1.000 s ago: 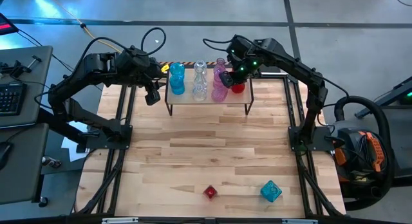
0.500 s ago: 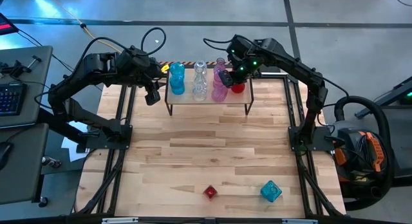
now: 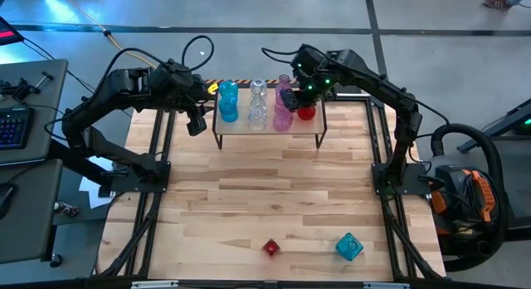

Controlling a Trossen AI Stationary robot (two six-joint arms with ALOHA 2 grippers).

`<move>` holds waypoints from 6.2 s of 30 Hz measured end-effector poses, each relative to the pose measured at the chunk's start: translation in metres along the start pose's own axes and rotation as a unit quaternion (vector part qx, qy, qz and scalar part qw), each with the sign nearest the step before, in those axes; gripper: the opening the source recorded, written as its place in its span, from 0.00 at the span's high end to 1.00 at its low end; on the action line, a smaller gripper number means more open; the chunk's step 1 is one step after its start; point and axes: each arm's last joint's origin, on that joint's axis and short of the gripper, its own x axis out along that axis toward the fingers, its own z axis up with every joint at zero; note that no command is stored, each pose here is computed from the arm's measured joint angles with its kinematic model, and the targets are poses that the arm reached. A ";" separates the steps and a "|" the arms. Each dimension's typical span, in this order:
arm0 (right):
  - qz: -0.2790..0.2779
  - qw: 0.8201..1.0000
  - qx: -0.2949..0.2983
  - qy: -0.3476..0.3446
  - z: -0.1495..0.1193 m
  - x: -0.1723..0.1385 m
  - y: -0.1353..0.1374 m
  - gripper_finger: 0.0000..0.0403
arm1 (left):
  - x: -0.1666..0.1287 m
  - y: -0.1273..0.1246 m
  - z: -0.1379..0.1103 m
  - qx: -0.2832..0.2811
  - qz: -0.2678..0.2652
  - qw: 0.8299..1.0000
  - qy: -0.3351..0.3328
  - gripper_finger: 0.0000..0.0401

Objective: Sort vases onto shelf
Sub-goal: Put the violet vase on the shelf aligned with the other violet vase, then put the red vase on the shelf aligned with the other red vase

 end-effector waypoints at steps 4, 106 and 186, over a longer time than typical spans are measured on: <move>0.002 1.000 0.005 -0.005 0.001 0.000 0.001 0.93 | 0.000 0.000 0.000 0.000 0.000 1.000 0.000 0.66; -0.036 0.984 -0.162 0.059 -0.147 -0.011 0.083 0.80 | 0.000 0.000 0.000 0.000 0.000 1.000 0.000 0.66; 0.078 0.977 -0.038 0.195 -0.337 0.197 0.110 0.90 | 0.000 0.000 0.000 0.000 0.000 1.000 0.000 0.66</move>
